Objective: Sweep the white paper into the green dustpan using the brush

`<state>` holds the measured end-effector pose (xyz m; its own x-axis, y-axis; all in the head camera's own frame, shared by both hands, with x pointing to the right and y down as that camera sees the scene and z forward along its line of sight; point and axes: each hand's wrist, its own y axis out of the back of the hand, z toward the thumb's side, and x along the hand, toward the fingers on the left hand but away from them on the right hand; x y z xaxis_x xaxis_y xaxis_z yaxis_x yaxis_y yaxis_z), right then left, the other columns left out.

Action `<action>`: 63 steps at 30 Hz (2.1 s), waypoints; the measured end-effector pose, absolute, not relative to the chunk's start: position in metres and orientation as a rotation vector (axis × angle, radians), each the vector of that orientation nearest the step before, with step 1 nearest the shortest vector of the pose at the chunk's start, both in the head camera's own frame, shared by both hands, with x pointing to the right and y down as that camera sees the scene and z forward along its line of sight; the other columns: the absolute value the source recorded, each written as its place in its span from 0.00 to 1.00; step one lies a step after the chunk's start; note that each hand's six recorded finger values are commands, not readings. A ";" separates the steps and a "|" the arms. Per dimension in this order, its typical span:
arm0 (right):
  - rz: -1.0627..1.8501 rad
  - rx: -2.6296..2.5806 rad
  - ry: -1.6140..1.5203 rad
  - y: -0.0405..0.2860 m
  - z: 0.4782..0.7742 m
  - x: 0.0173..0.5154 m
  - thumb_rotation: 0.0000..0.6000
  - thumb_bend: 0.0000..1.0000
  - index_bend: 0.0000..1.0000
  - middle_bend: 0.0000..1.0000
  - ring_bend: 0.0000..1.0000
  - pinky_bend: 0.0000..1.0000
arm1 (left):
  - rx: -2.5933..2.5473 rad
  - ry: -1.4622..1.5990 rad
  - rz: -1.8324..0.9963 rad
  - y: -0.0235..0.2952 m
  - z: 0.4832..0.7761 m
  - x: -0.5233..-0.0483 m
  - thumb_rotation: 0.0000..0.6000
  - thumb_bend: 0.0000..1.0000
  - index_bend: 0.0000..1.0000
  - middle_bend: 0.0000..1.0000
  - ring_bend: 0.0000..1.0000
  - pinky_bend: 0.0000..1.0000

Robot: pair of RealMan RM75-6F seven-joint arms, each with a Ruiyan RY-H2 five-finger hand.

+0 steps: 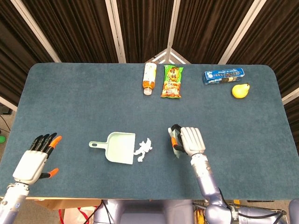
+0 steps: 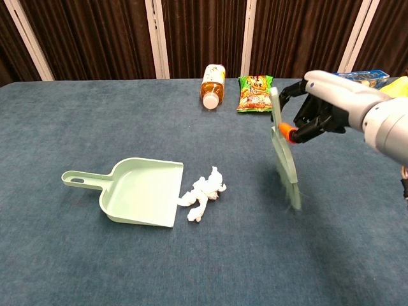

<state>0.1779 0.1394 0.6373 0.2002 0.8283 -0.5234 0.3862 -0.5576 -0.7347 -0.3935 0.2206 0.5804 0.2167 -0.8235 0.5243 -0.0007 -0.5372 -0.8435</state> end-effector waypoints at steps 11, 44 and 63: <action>1.309 -2.003 -1.184 0.121 0.624 0.197 1.00 0.52 0.95 0.93 0.98 0.91 | -1.630 0.669 -1.381 0.173 0.589 -0.344 1.00 0.08 0.15 0.57 0.58 0.60; 1.333 -1.978 -1.187 0.113 0.622 0.217 1.00 0.52 0.95 0.93 0.98 0.91 | -1.631 0.417 -1.684 0.159 0.677 -0.255 1.00 0.36 0.43 1.00 1.00 0.99; 1.346 -1.976 -1.175 0.120 0.624 0.222 1.00 0.52 0.95 0.93 0.98 0.91 | -1.652 0.411 -1.685 0.162 0.695 -0.237 1.00 0.47 0.53 1.00 1.00 0.99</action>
